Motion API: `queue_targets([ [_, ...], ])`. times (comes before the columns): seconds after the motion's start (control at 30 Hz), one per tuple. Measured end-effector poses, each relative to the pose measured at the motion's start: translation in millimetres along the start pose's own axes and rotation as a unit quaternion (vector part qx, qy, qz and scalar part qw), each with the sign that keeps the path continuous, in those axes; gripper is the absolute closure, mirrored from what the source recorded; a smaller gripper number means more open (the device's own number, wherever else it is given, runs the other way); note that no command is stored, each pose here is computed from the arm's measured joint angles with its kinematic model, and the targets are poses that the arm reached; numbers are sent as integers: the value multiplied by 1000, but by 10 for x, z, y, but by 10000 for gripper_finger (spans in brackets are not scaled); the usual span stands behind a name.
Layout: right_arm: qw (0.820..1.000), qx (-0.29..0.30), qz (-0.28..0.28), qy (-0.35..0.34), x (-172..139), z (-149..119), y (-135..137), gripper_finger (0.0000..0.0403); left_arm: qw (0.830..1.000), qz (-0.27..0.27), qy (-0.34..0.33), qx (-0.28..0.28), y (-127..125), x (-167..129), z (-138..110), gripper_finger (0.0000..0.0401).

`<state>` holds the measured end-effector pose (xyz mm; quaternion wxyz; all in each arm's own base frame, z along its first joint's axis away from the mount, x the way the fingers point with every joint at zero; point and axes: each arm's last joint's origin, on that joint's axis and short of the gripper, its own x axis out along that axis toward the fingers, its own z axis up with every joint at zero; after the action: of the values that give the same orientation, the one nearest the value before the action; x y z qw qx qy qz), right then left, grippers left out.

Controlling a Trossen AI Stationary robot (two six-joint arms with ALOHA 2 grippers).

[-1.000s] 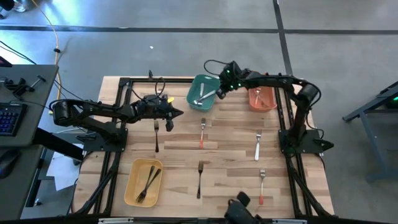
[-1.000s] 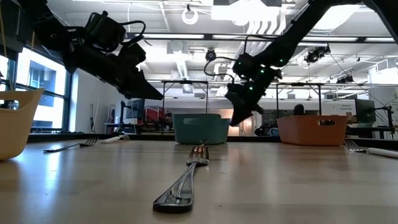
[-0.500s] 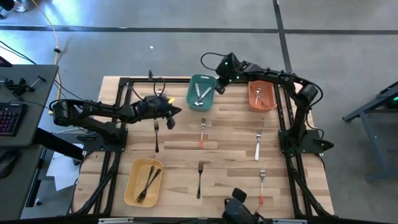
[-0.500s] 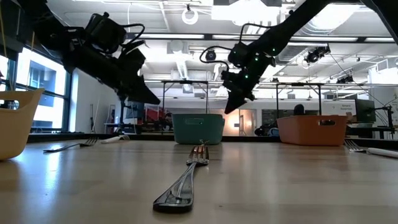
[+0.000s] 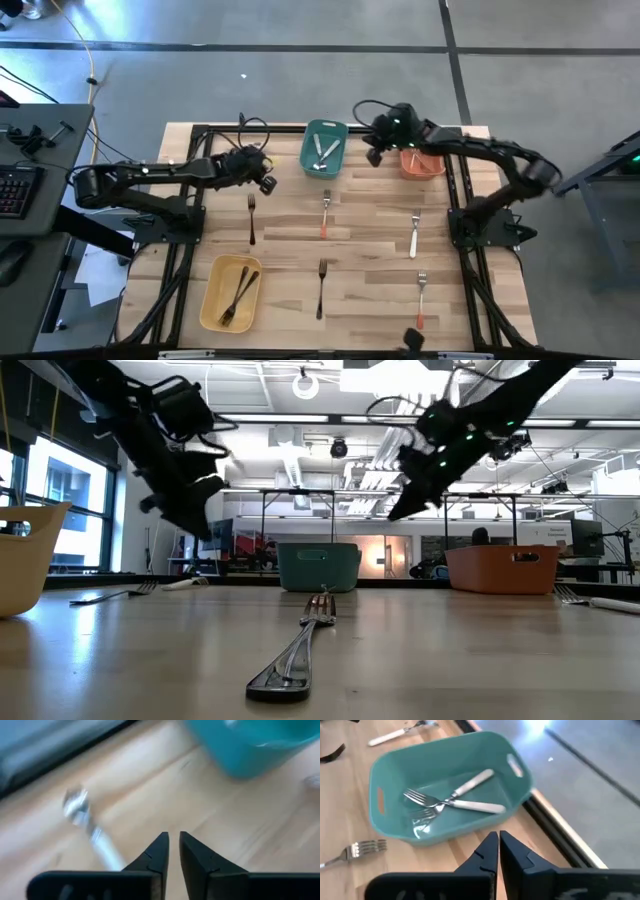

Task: Sort silverware by color (type)
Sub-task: Put the white fork into the green bin

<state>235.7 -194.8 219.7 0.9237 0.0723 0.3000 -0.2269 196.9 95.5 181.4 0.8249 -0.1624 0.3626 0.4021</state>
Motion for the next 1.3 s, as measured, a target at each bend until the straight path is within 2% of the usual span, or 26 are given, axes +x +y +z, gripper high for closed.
queue_targets([
  [0.1,1000,-4,-6,-25,-224,-53,59,403,997,31,47,-47,82,1,-46,341],
  [0.3,996,-21,-8,-84,-571,-39,148,403,991,67,73,-92,277,156,-113,286],
  [0.43,993,-40,-8,-107,-708,9,191,403,981,96,97,-135,427,280,-149,263],
  [0.77,991,-72,8,-111,-744,22,311,403,980,74,78,-169,512,623,-100,254],
  [0.9,990,-87,17,-107,-737,17,367,403,978,88,101,-162,558,748,-161,263],
  [1.03,990,-100,20,-101,-730,9,416,403,979,95,118,-138,573,830,-203,298],
  [1.2,990,-106,29,-87,-722,-17,455,403,985,91,94,-116,547,785,-156,365],
  [1.3,991,-105,31,-76,-719,-39,457,403,986,85,83,-119,555,713,-129,366],
])
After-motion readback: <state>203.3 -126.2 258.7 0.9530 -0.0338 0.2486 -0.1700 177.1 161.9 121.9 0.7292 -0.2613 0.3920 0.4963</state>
